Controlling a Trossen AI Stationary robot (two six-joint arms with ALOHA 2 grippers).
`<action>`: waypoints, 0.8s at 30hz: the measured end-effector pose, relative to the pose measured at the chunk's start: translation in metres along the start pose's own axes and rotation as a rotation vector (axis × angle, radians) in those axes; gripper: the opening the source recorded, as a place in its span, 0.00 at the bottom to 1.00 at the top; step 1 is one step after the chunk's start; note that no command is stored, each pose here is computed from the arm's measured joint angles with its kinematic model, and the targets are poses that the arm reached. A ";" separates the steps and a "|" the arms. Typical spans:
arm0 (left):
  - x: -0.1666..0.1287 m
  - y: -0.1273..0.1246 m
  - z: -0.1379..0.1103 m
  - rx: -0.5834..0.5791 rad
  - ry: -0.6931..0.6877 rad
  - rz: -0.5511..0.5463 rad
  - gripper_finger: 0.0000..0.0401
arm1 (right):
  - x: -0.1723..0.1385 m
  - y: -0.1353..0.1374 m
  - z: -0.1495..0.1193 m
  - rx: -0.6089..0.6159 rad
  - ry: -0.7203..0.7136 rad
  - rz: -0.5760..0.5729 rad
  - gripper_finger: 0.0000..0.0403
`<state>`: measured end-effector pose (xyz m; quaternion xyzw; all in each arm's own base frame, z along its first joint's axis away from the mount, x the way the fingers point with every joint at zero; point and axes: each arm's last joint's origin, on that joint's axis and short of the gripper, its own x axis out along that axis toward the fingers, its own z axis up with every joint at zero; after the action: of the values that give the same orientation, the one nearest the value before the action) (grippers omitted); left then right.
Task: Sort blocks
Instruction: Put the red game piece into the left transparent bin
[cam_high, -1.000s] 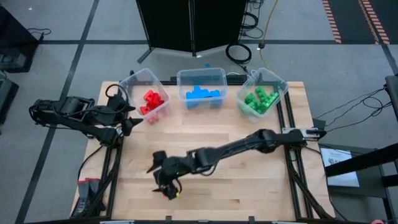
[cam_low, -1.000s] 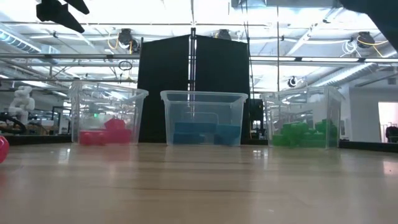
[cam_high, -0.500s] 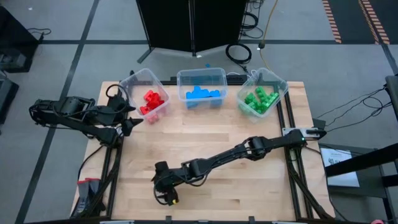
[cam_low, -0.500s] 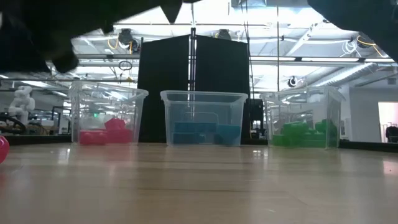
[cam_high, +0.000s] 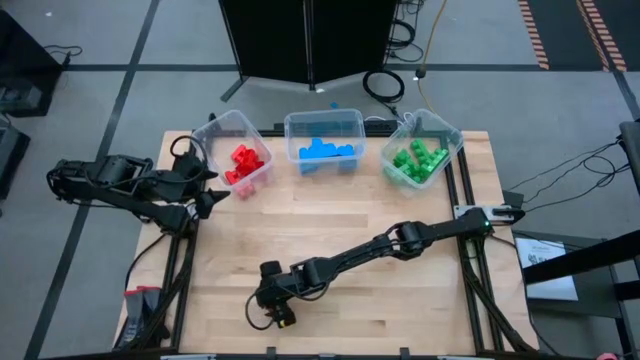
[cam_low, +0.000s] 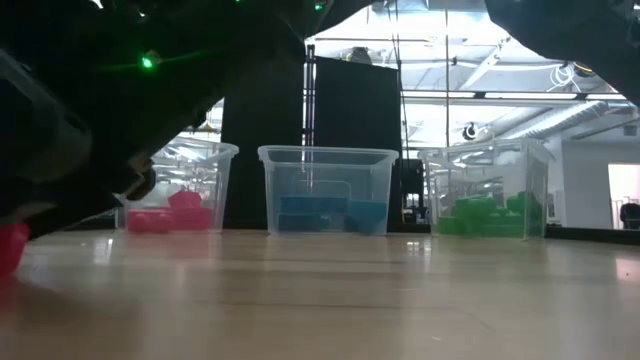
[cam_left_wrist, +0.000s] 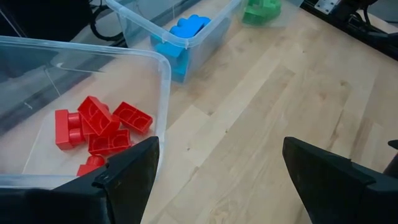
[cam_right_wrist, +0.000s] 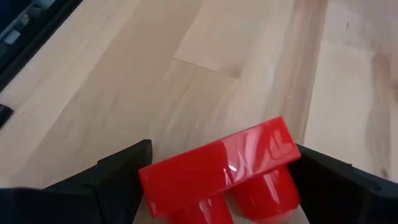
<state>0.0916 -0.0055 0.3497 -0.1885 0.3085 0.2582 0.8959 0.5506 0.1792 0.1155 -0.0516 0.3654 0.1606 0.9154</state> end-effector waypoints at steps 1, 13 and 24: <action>0.000 0.000 0.000 0.000 0.000 0.000 0.84 | 0.001 0.000 -0.002 0.001 0.005 -0.002 0.86; 0.000 0.000 0.000 0.009 0.001 0.003 0.84 | 0.000 -0.002 -0.005 0.093 0.058 -0.040 0.73; 0.000 0.003 -0.004 0.034 0.032 0.035 0.84 | -0.044 -0.028 0.021 0.080 0.096 -0.104 0.73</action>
<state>0.0879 -0.0046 0.3465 -0.1722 0.3303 0.2653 0.8893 0.5438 0.1463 0.1604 -0.0417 0.4117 0.0954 0.9054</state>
